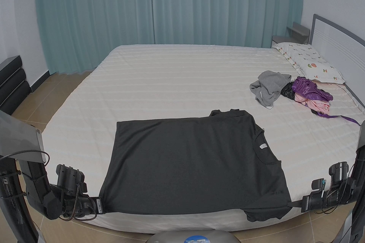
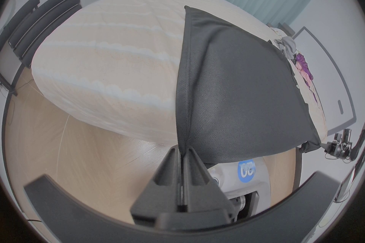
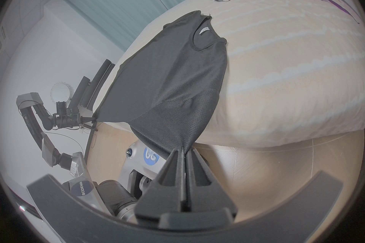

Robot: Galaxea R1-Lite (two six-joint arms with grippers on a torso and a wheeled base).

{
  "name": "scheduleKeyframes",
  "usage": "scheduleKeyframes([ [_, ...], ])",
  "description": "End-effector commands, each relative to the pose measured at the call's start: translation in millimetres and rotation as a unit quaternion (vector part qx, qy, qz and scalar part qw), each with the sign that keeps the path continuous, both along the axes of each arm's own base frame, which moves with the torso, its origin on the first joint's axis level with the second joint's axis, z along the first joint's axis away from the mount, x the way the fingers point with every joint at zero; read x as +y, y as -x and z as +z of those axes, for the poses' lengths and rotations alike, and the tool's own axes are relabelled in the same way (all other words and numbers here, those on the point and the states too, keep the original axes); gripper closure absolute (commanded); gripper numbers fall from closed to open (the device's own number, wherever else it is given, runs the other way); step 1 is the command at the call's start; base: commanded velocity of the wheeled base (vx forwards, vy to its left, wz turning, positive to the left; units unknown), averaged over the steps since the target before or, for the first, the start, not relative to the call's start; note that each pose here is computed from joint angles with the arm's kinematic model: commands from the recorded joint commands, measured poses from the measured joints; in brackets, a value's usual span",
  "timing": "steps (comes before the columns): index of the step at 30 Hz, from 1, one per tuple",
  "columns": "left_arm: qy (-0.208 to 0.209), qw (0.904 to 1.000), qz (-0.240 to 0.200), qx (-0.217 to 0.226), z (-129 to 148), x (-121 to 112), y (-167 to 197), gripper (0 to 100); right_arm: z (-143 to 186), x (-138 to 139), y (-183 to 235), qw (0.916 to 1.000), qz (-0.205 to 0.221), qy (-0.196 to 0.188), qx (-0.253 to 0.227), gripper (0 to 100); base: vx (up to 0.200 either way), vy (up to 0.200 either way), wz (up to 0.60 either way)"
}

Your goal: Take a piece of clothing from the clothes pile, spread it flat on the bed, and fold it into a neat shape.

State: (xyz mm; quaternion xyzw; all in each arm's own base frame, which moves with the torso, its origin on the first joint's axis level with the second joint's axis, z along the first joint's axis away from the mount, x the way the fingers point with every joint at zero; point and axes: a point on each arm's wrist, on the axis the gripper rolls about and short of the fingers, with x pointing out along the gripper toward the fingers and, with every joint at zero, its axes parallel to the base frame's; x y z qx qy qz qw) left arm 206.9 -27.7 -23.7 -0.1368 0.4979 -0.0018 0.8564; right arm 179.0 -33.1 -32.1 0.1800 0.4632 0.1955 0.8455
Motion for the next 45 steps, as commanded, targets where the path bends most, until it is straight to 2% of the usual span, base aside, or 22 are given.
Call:
scheduleKeyframes([
  [1,-0.005,1.0,-0.008,0.003,2,0,6,100,7,1,6,1.0,0.0,0.003,-0.003,100,0.0,0.0,0.0],
  [11,-0.024,0.9989,-0.038,0.012,3,2,18,100,12,4,15,0.9996,0.02,0.011,0.015,100,0.0,0.0,0.0],
  [15,-0.028,0.9985,-0.045,0.014,5,2,22,100,10,4,17,0.999,0.015,0.028,0.032,100,0.0,0.0,0.0],
  [18,-0.036,0.998,-0.05,0.015,6,2,25,100,9,4,20,0.9982,0.029,0.038,0.038,100,0.0,0.0,0.0],
  [24,-0.054,0.9957,-0.072,0.021,6,3,33,100,17,6,26,0.9977,0.037,0.041,0.039,100,0.0,0.0,0.0],
  [30,-0.055,0.9956,-0.075,0.016,11,2,37,100,26,9,30,0.9974,0.048,0.045,0.031,100,0.0,0.0,0.0],
  [34,-0.058,0.9948,-0.079,0.028,12,2,41,100,28,10,30,0.997,0.054,0.049,0.025,100,0.0,0.0,0.0],
  [41,-0.057,0.9954,-0.076,0.009,17,1,36,100,28,10,30,0.9974,0.051,0.047,0.023,100,0.0,0.0,0.0],
  [45,-0.044,0.9972,-0.055,-0.028,25,0,23,100,30,9,25,0.9977,0.05,0.044,0.008,100,0.0,0.0,0.0],
])
